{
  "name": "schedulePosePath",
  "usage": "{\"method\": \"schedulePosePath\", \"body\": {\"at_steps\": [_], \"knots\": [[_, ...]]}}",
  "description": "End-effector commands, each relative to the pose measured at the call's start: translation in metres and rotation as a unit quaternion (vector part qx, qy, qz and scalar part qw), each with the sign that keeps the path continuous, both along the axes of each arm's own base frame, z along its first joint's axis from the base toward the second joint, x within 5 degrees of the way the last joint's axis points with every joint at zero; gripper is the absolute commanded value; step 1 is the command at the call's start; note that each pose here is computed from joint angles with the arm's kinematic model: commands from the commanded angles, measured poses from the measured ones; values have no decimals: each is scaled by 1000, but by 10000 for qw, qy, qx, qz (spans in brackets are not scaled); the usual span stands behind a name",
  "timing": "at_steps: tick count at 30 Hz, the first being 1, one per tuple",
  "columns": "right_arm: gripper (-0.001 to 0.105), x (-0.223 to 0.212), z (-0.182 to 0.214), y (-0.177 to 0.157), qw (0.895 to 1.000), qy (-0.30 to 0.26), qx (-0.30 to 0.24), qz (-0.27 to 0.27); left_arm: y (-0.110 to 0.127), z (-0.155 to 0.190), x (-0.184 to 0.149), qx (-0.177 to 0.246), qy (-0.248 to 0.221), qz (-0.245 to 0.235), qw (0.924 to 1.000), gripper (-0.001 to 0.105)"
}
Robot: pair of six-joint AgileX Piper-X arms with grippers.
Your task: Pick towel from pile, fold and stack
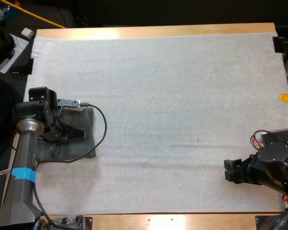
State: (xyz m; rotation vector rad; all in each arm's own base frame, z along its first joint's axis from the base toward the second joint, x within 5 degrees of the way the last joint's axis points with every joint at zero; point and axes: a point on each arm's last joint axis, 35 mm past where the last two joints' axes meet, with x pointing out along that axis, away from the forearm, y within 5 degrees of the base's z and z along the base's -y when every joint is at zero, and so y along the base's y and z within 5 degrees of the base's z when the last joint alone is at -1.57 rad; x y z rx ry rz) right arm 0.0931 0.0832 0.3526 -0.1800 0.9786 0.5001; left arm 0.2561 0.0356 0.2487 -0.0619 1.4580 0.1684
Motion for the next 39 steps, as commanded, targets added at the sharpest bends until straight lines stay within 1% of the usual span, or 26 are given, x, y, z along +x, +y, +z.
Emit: {"method": "schedulePosePath", "body": {"at_steps": [1,6,10,12,13,15,19,20,21,23,24,26,29,30,31,34,36,37,39], "knots": [[67,-2,1,-2,10000,-13,-33,-16,2,3,0,141,-45,29,9999,0],[67,-1,1,-1,10000,7,7,-5,2,2,-1,246,-2,7,9997,0],[67,-2,1,0,9999,61,101,38,4,1,-1,468,40,34,9989,0],[67,-1,1,0,9998,116,151,58,5,2,-1,515,25,36,9987,2],[67,-2,1,1,9997,121,191,79,5,2,-1,527,20,37,9986,7],[67,-2,2,2,9995,161,260,112,5,2,-1,579,35,51,9983,21],[67,-2,2,4,9987,235,414,201,7,1,-1,763,59,110,9970,62],[67,-2,3,4,9984,248,466,220,7,2,-1,852,69,138,9962,69],[67,-2,3,4,9981,262,516,227,8,2,-1,954,78,178,9953,70],[67,-1,4,6,9974,275,612,252,10,3,-1,1113,74,263,9934,66],[67,0,5,7,9971,245,668,257,10,4,-1,1114,61,286,9933,65],[67,1,5,8,9967,228,728,290,9,7,-1,991,0,308,9946,63],[67,2,8,10,9952,137,900,348,6,9,-1,543,-121,320,9979,63],[67,1,7,8,9962,148,791,331,8,6,-1,709,-20,301,9970,63],[67,1,6,8,9966,155,743,324,7,5,-1,647,7,303,9974,63],[67,0,7,8,9964,139,760,356,3,4,-1,27,-68,284,9996,62],[67,0,7,8,9963,147,769,354,0,1,-1,-334,-113,255,9991,63],[67,1,7,8,9961,155,788,356,-1,-2,0,-418,-140,250,9987,62],[68,1,7,9,9955,150,846,404,0,-9,-2,-423,-134,272,9986,63]]}}
